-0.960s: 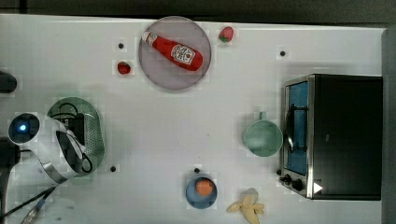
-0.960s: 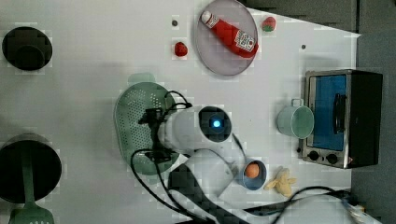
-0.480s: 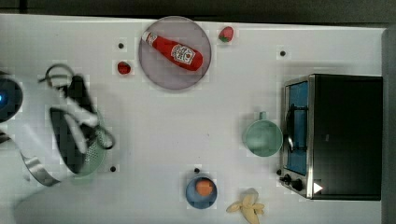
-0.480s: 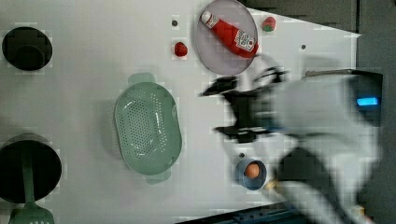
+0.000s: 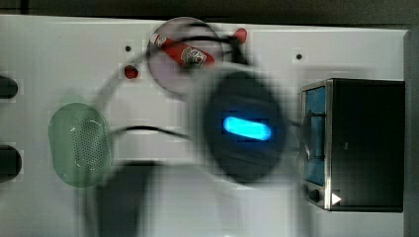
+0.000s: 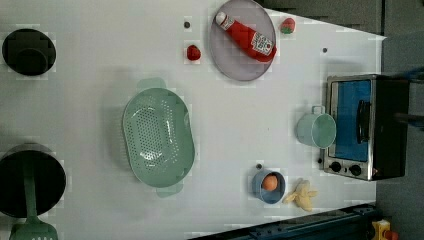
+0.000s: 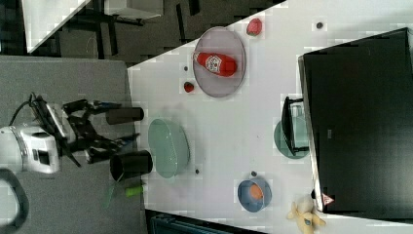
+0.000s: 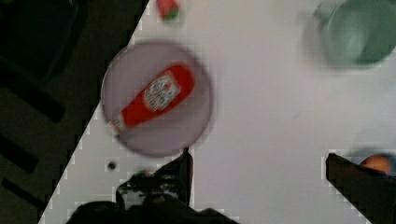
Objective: Drag strainer right to left.
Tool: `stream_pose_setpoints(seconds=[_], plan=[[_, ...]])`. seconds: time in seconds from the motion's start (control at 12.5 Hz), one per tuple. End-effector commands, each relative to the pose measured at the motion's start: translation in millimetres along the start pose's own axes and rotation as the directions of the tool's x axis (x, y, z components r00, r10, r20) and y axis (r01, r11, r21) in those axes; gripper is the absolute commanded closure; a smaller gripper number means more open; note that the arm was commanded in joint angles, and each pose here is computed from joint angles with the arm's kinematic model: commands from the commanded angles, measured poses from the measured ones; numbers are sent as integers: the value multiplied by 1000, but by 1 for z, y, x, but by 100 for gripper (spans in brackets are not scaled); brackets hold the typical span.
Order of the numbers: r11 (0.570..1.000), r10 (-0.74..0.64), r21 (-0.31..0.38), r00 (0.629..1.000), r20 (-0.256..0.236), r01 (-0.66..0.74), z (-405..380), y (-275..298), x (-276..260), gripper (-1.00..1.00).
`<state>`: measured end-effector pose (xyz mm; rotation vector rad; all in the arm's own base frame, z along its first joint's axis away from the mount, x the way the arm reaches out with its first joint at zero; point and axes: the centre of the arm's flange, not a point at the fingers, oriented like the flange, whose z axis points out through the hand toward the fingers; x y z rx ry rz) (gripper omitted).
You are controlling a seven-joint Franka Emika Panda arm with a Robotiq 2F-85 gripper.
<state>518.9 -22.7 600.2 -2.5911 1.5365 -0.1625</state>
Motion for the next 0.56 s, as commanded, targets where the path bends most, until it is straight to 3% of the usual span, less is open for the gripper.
stream_pose_setpoints(seconds=[0.08, 0.56], plan=[[938, -323, -123, 946, 28, 324, 28, 29, 26, -100], [936, -325, -132, 946, 23, 325, 30, 36, 37, -100]])
